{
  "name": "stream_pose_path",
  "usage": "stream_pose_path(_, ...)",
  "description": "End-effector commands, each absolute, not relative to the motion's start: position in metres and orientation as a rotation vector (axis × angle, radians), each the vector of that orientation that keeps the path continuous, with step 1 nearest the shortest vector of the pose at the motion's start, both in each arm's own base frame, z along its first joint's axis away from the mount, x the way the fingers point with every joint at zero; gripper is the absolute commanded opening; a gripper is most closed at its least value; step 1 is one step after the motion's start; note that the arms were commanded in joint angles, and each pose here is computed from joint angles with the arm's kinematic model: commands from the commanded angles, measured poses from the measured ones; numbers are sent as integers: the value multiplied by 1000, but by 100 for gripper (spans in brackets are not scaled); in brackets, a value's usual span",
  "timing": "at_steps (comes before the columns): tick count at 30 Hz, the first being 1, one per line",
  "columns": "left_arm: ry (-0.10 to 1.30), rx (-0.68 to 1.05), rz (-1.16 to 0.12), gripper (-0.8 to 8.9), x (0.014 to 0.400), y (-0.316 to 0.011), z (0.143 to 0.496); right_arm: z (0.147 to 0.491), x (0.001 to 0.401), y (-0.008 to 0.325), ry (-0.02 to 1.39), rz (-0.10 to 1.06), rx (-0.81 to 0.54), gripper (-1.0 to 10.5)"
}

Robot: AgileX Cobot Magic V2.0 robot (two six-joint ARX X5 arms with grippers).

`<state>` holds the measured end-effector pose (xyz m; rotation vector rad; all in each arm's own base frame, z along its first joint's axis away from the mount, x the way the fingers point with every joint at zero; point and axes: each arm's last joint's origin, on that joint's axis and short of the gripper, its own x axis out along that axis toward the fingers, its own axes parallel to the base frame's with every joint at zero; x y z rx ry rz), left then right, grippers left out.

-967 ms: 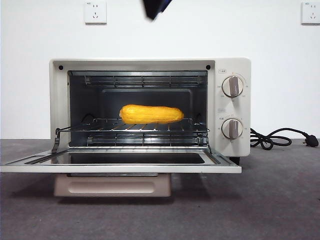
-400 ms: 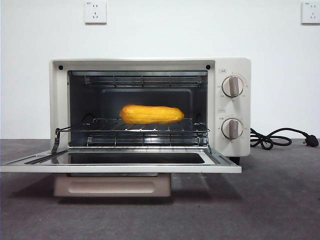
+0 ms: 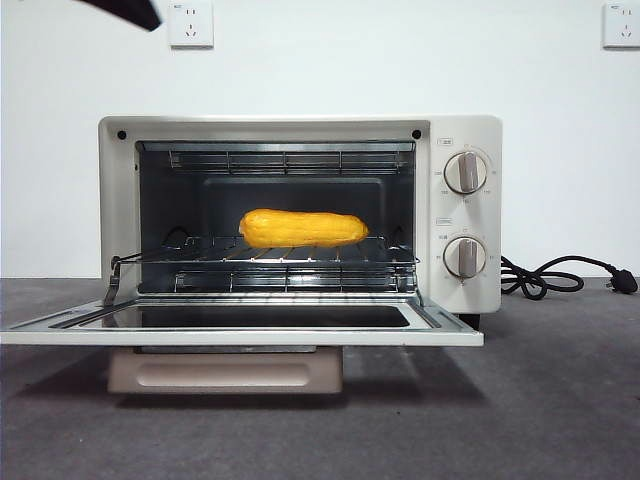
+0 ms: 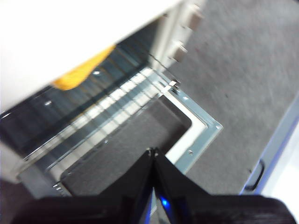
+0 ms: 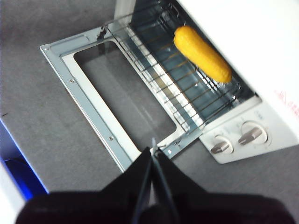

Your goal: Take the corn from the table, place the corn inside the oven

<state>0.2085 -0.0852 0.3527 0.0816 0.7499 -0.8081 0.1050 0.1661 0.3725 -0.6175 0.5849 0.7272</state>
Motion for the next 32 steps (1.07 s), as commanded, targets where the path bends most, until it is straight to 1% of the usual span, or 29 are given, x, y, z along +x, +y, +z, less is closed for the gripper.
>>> stream_pose_path(1,742,17,-760,-8,219,-62,348,374,114,159,619,736,-565,-9)
stream_pose_path(3,744,-38,-736,-8,223,-47,343,373,121,154,643,759,-530,-9)
stream_pose_path(5,750,-113,-722,-8,226,-33,333,373,127,149,663,805,-497,-9)
stream_pose_path(7,766,-186,-704,-8,228,-20,318,373,133,144,678,852,-453,-9)
stream_pose_path(9,789,-245,-668,-8,229,-8,301,374,140,138,689,875,-408,-9)
stream_pose_path(12,828,-320,-597,-8,227,4,269,375,148,130,691,867,-355,-9)
stream_pose_path(16,873,-394,-524,-9,220,17,229,376,158,119,689,822,-320,-9)
stream_pose_path(20,920,-449,-479,-9,216,24,204,375,163,112,691,781,-310,-9)
stream_pose_path(23,968,-465,-450,-9,219,27,190,376,165,109,690,783,-305,-9)
stream_pose_path(32,1131,-535,-463,-9,233,23,153,376,166,108,690,792,-298,-8)
